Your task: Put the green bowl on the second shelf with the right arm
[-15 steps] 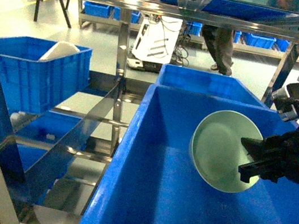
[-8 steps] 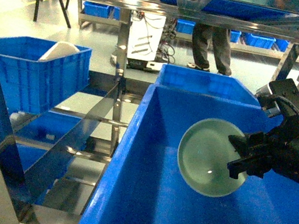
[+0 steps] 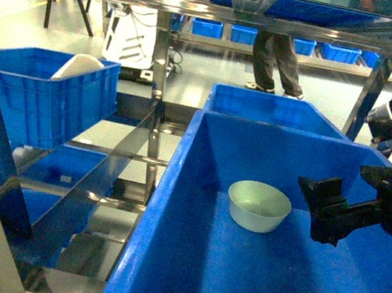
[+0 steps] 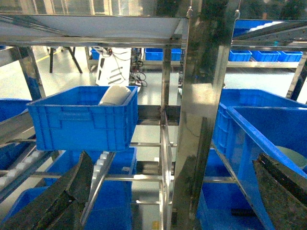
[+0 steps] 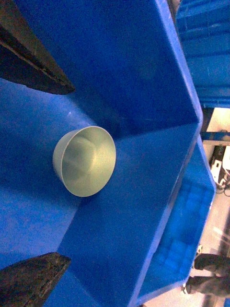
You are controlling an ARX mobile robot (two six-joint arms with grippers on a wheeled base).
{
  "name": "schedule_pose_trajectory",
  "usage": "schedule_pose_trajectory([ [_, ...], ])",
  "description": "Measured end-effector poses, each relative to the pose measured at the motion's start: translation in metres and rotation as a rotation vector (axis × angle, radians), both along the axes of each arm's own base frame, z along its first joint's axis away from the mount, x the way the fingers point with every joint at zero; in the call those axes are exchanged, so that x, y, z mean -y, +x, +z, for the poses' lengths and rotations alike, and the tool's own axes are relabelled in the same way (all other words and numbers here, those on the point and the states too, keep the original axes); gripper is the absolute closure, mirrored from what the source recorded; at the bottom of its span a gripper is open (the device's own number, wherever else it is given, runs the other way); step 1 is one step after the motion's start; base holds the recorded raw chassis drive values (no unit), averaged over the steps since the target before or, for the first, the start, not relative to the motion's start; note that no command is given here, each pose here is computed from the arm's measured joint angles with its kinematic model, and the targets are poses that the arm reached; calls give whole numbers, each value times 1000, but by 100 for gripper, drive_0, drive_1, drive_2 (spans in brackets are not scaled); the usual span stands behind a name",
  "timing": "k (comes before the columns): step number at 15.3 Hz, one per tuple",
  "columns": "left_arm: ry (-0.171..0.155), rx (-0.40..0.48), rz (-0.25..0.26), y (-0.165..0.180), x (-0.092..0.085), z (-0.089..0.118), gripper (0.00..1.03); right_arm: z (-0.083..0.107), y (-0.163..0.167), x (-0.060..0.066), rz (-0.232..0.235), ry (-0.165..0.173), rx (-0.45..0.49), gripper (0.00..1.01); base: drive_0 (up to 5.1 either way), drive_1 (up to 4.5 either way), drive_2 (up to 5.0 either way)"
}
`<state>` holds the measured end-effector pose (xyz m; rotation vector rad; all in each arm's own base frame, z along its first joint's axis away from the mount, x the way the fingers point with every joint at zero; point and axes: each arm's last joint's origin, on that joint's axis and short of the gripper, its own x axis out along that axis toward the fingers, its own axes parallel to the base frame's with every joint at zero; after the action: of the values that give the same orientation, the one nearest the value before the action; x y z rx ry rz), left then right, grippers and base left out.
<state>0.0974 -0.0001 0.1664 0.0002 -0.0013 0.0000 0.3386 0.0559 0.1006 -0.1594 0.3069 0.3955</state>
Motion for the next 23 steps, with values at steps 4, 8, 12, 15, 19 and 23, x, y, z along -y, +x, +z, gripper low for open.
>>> schedule_pose_trajectory([
  [4,0,0,0,0,0,0,5,20,-56,4,-38,-3,81,3,0,0,0],
  [8,0,0,0,0,0,0,5,40,-125,19,-88,-15,99,3,0,0,0],
  [12,0,0,0,0,0,0,5,73,-179,39,-182,50,136,3,0,0,0],
  [15,0,0,0,0,0,0,5,94,-231,54,-226,148,175,3,0,0,0],
  [19,0,0,0,0,0,0,5,87,-240,61,-264,166,206,6,0,0,0],
  [23,0,0,1,0,0,0,5,81,-241,55,-388,150,311,42,0,0,0],
])
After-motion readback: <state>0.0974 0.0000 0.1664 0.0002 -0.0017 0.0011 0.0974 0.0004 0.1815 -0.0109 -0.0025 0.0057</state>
